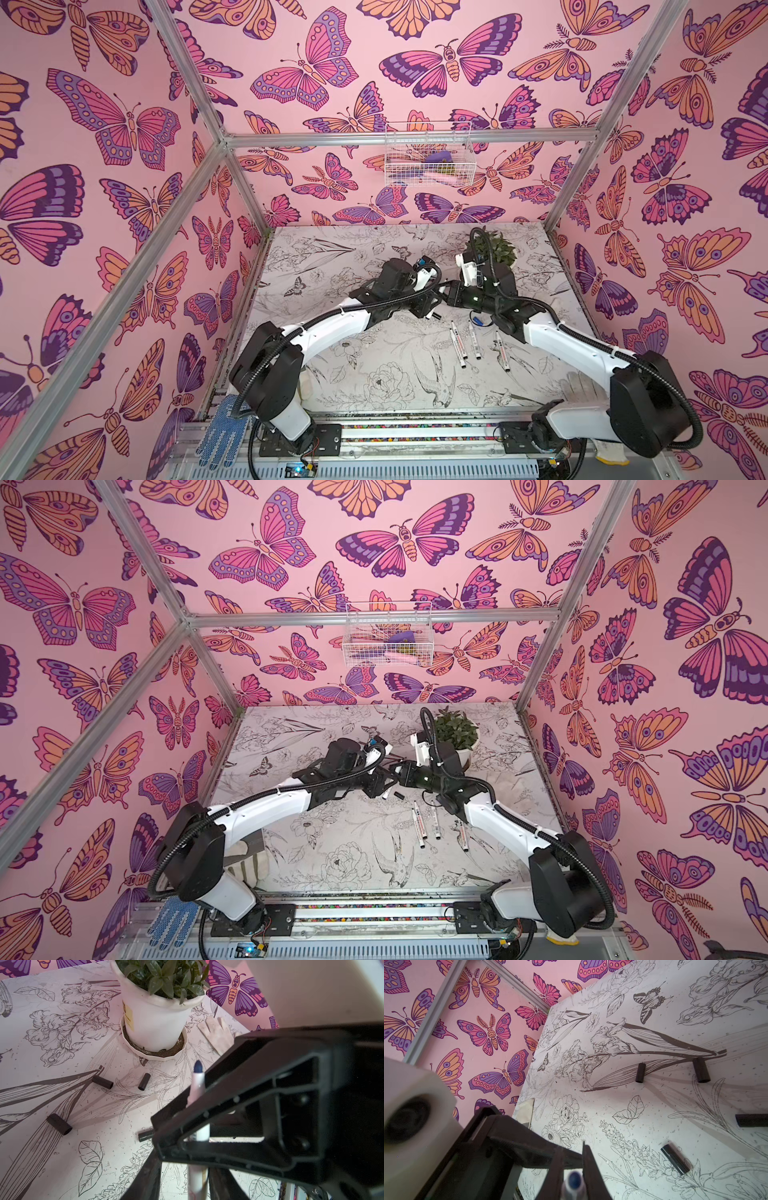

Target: Insert the pens into the pen caps

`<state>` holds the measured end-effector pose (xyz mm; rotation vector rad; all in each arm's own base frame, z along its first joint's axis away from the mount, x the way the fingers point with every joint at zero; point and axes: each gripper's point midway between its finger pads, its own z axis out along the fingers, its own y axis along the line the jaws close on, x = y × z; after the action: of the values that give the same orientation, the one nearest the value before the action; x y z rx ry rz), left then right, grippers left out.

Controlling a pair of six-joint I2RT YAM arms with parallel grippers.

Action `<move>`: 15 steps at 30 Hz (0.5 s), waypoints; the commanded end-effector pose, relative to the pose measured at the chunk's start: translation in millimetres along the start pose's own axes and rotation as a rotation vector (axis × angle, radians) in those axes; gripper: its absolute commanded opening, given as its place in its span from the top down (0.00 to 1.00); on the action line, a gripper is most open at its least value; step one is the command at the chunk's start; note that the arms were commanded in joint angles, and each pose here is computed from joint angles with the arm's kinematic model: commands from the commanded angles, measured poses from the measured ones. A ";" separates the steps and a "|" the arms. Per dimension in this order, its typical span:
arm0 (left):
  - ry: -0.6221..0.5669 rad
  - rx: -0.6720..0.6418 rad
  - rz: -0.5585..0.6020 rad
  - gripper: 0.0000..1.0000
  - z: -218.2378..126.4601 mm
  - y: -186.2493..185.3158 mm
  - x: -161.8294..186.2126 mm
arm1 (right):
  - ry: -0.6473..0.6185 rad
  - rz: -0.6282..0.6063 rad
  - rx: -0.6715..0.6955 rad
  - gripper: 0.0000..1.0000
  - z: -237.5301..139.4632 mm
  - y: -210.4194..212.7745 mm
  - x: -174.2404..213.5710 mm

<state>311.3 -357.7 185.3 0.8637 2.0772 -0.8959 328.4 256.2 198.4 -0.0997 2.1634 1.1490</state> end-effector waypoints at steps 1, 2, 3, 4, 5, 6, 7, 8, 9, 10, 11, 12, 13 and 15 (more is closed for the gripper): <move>0.018 0.040 0.002 0.59 3.2 -2.3 0.1 | 0.016 -0.034 -0.083 1.00 -5.8 22.3 -7.1; 0.018 0.045 0.000 0.59 3.6 -3.1 -0.6 | 0.021 -0.035 -0.093 1.00 -5.4 23.8 -7.3; 0.019 0.050 -0.005 0.59 4.3 -3.8 -0.6 | 0.029 -0.034 -0.103 1.00 -5.1 25.0 -6.9; 0.021 0.059 -0.006 0.58 4.9 -5.0 -0.6 | 0.035 -0.030 -0.109 1.00 -4.8 25.3 -6.9; 0.022 0.065 -0.006 0.58 5.1 -6.0 -0.3 | 0.035 -0.024 -0.113 1.00 -4.9 25.5 -8.3; 0.024 0.072 -0.008 0.58 5.3 -7.0 0.0 | 0.042 -0.020 -0.120 1.00 -4.8 25.8 -7.7; 0.025 0.070 -0.010 0.59 5.4 -6.5 0.8 | 0.048 -0.017 -0.129 1.00 -4.8 26.5 -8.0; 0.022 0.065 -0.009 0.60 4.5 -6.1 0.0 | 0.052 -0.015 -0.130 1.00 -4.9 26.2 -7.8; 0.022 0.057 -0.009 0.63 4.3 -4.9 0.2 | 0.055 -0.011 -0.130 1.00 -4.7 25.7 -7.2; 0.018 0.057 -0.003 0.65 3.1 -5.3 -0.6 | 0.058 -0.010 -0.130 1.00 -4.8 24.8 -6.6; 0.016 0.054 -0.002 0.65 2.2 -5.3 -1.2 | 0.060 -0.009 -0.130 1.00 -4.5 24.5 -5.7; 0.011 0.054 0.002 0.65 0.9 -6.0 -3.0 | 0.062 -0.006 -0.129 1.00 -4.5 23.7 -5.0; 0.008 0.057 0.005 0.65 0.1 -7.1 -4.1 | 0.067 -0.008 -0.130 1.00 -4.5 23.7 -3.7; 0.004 0.059 0.007 0.68 -1.2 -8.0 -6.3 | 0.074 -0.008 -0.124 1.00 -4.3 21.7 -1.8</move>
<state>303.5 -364.1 180.6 0.9035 2.0927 -0.9590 320.6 261.8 209.5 -0.1693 2.1599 1.2640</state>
